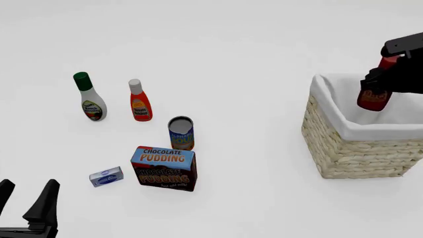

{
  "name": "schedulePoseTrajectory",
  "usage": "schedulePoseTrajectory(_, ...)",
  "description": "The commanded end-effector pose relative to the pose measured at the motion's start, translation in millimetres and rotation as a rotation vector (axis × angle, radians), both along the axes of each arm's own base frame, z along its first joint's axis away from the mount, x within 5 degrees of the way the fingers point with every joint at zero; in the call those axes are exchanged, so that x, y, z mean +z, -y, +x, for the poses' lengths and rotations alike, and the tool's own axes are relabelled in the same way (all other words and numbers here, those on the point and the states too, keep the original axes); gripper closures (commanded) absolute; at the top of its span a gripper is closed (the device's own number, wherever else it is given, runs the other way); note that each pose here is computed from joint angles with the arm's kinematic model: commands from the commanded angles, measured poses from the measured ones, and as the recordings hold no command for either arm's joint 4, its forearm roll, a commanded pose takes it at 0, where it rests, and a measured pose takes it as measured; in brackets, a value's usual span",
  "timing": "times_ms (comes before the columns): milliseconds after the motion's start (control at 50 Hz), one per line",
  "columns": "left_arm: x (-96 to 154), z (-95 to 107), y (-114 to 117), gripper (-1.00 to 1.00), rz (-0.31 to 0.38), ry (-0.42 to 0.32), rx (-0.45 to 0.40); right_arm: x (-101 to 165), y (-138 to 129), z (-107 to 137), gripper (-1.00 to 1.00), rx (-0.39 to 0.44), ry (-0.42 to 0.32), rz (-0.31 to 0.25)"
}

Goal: Pick the bbq sauce and place it in the basket.

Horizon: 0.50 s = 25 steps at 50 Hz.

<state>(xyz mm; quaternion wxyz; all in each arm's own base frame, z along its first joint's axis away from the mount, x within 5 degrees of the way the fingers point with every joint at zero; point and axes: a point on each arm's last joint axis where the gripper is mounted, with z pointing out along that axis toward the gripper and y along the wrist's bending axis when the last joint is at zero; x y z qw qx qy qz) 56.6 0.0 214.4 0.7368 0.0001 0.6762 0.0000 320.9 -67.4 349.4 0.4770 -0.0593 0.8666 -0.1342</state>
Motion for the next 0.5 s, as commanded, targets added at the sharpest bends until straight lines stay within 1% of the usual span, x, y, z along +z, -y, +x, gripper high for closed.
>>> schedulePoseTrajectory(20,0,0,0,-1.0,0.0,0.0,0.0,-17,4,7,1.0,-0.016,-0.012,0.018)
schedulePoseTrajectory(500,0,0,0,-1.0,0.0,0.0,0.0,-53,6,25,1.0,-0.014,-0.064,0.031)
